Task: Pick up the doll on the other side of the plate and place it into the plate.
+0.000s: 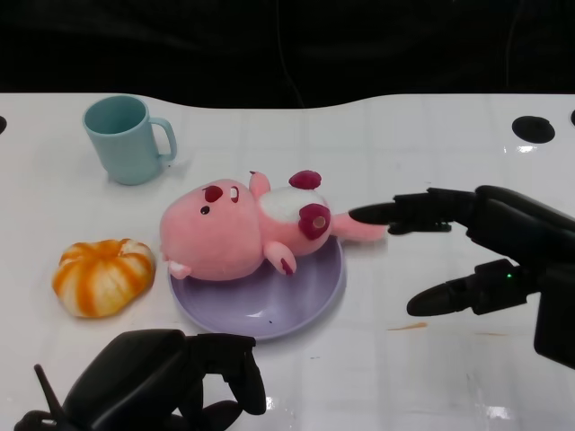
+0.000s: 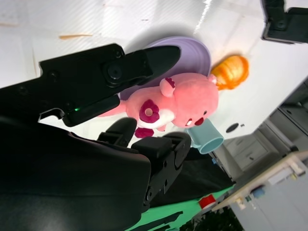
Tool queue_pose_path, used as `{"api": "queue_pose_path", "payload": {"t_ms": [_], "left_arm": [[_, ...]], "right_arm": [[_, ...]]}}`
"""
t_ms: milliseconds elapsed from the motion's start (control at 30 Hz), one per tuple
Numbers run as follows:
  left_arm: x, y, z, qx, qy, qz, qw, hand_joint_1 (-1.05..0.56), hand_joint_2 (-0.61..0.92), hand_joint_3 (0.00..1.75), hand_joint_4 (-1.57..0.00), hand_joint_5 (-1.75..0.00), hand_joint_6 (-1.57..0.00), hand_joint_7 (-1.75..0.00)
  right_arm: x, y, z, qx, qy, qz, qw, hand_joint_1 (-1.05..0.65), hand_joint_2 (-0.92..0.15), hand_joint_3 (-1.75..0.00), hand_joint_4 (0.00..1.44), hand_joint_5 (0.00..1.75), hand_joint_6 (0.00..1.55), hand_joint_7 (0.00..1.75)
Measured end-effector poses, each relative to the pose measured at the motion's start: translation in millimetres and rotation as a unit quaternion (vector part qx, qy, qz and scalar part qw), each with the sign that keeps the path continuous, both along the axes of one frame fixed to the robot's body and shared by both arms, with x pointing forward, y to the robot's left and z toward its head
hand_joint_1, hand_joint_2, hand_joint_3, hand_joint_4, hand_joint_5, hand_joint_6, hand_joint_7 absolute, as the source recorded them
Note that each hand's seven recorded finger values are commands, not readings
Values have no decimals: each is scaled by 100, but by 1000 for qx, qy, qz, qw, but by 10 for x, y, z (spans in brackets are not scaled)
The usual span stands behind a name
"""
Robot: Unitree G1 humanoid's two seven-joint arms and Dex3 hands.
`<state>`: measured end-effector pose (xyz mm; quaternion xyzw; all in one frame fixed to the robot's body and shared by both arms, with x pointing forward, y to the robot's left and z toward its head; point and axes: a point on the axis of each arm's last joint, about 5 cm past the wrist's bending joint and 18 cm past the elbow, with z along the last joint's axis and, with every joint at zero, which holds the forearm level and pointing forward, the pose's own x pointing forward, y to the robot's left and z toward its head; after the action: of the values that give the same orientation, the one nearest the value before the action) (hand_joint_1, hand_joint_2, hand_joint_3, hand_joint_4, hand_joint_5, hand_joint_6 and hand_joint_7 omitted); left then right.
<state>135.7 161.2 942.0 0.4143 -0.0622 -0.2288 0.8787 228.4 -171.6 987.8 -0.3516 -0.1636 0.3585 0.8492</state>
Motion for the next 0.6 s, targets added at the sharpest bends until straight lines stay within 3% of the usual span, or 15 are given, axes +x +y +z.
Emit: {"api": "queue_pose_path", "payload": {"t_ms": [133,167,200,267,300,467,600], "left_arm": [[8,0,3,0,-1,0,1000,-19,66,79,-75,-140,-78,-107],[9,-1,3,0,-2,-1,1000,-19,66,78,-75,-140,-78,-107],[12,-1,2,0,-2,-1,1000,-19,66,78,-75,-141,-78,-107],[14,0,-1,0,-2,-2,1000,-19,67,78,-75,-141,-79,-106],[14,1,-1,1,-2,-2,1000,-18,67,79,-75,-141,-79,-106],[18,18,1,1,-5,-3,1000,-18,66,79,-75,-143,-79,-107],[18,18,-2,1,-7,-6,1000,-18,66,79,-75,-143,-79,-108]], "right_arm": [[-100,-46,-31,21,32,-32,999,-8,-92,-9,59,118,88,37],[-123,-51,-38,25,39,-38,998,-5,-88,-22,64,122,91,44],[-146,-59,-52,31,46,-47,997,-1,-71,-59,68,127,92,56],[-176,-82,-78,42,58,-62,996,3,-53,-102,76,137,91,76],[-192,-93,-89,47,62,-69,995,4,-50,-111,78,138,90,83],[-234,-109,-175,68,82,-81,991,9,-39,-137,94,157,91,126],[-236,-122,-263,73,83,-84,990,5,-34,-144,93,173,86,151]]}}
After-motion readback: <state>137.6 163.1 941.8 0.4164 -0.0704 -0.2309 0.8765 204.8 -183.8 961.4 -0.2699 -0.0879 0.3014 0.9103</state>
